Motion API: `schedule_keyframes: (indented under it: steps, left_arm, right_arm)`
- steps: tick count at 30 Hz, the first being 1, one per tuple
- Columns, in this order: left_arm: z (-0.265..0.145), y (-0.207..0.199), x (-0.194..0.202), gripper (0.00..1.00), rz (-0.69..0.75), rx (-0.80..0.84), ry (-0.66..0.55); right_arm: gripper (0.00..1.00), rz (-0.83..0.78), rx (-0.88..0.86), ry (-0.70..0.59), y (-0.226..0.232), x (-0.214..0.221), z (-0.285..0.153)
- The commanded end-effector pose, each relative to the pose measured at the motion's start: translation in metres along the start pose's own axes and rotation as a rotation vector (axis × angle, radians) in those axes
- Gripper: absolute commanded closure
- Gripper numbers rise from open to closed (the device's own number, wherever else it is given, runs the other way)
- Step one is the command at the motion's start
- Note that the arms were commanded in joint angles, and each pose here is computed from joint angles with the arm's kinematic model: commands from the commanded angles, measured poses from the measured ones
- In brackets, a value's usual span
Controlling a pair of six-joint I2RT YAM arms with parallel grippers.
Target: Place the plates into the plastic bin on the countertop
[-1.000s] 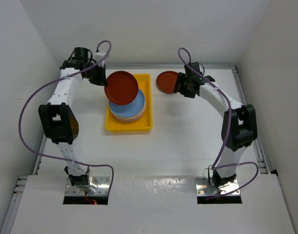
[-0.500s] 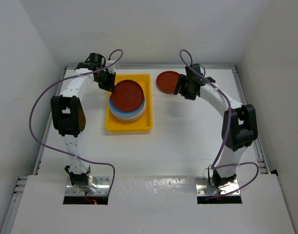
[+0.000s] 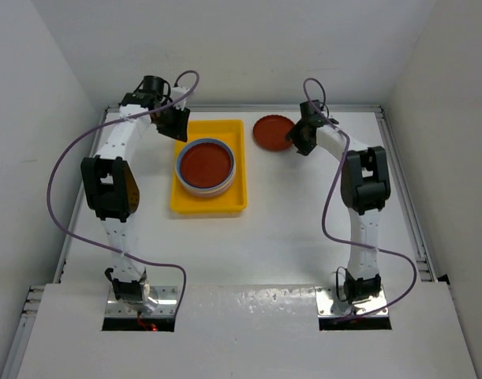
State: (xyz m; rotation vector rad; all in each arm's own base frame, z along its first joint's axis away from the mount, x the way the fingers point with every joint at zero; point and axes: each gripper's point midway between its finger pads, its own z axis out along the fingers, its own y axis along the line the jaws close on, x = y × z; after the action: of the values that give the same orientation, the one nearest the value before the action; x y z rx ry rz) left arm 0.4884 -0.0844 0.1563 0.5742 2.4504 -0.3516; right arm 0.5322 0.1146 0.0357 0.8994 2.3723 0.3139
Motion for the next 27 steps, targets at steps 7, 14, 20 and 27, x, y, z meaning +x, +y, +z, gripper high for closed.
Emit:
schedule_keyframes:
  steps: [7,14,20,27]
  left_arm:
    - [-0.061,0.016,-0.044,0.54,0.051,-0.083,-0.155]
    - [-0.067,0.035,-0.027,0.54,-0.008,-0.099,-0.139]
    - [-0.081,0.066,-0.012,0.54,-0.076,-0.147,-0.143]
    - [-0.09,0.096,0.007,0.54,-0.138,-0.188,-0.132]
  right_arm:
    - [0.64,0.208,0.044,-0.085,0.009,-0.017,0.063]
    - [1.0,0.299,0.082,-0.057,-0.009,-0.01,0.073]
    - [1.0,0.206,-0.059,-0.226,0.016,-0.064,-0.001]
    - [1.0,-0.066,-0.292,-0.305,0.072,-0.066,-0.101]
